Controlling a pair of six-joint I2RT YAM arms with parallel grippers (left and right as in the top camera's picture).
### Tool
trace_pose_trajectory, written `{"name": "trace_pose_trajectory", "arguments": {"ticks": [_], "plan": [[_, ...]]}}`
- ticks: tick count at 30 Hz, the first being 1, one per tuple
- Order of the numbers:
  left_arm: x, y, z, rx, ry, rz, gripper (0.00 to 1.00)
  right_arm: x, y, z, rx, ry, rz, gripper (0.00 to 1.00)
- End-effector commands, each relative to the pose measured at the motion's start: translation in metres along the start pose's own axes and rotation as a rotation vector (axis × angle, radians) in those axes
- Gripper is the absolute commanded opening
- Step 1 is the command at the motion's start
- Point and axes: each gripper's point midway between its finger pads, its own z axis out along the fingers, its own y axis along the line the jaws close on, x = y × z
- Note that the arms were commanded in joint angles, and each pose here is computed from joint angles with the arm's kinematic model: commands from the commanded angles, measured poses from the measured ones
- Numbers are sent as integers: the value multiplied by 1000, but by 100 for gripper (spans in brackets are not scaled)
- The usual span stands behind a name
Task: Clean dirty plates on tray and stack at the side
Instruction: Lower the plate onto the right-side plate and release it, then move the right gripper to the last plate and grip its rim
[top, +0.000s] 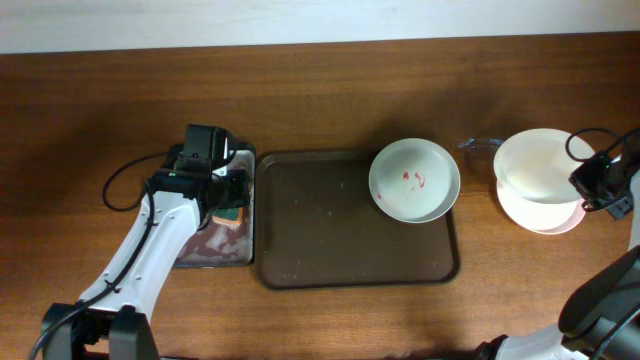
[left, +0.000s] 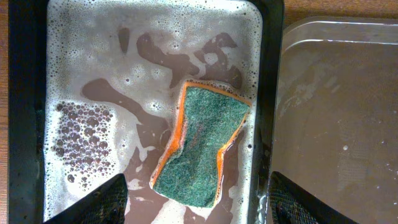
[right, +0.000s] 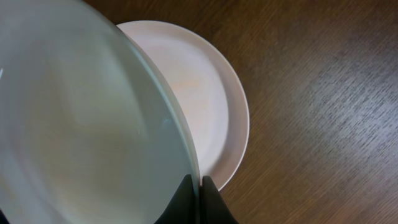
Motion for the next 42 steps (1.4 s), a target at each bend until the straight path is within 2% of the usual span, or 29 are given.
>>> {"name": "trace_pose_trajectory", "arguments": {"ticks": [1,6,9,14,16,17,19,20,21,22,28,31,33,34,35,36,40,41,42], "plan": [[-10,0,-10,11,-36,-19,70,-6,-8,-1,-4,-3,41,4],[-10,0,-10,11,-36,-19,70,-2,-11,4,6,21,45,6],[-10,0,-10,11,-36,-19,70,2,-12,10,13,43,45,25],[-10,0,-10,11,-36,-19,70,6,-6,11,-15,62,42,39],[-10,0,-10,11,-36,-19,70,12,9,9,-100,98,31,46],[-10,0,-10,11,-36,-19,70,19,29,6,-205,127,-40,47],[-10,0,-9,10,-37,-16,46,35,59,-1,-339,177,-143,47],[-12,0,-9,10,-44,11,49,43,69,-4,-364,196,-183,47],[-14,-2,-7,12,-58,49,62,57,80,-5,-371,223,-246,47],[-18,-4,-5,14,-69,77,67,71,94,-8,-377,246,-321,47],[3,-3,40,-6,55,119,68,118,132,-11,-330,288,-531,47],[7,-4,63,-10,80,121,64,131,143,-13,-322,292,-590,47],[5,-4,74,-19,75,119,54,136,148,-14,-325,295,-609,47],[5,-3,80,-26,75,118,43,138,149,-14,-326,296,-615,47],[5,-3,83,-26,76,114,15,138,149,-14,-326,297,-616,47],[3,0,84,-32,69,103,0,138,149,-14,-325,297,-616,47],[-13,20,73,-41,24,28,0,138,149,-14,-325,298,-615,46],[-11,20,71,-37,29,27,16,138,149,-14,-325,297,-616,46],[-8,19,70,-34,43,29,51,138,149,-14,-325,298,-615,46]]}}
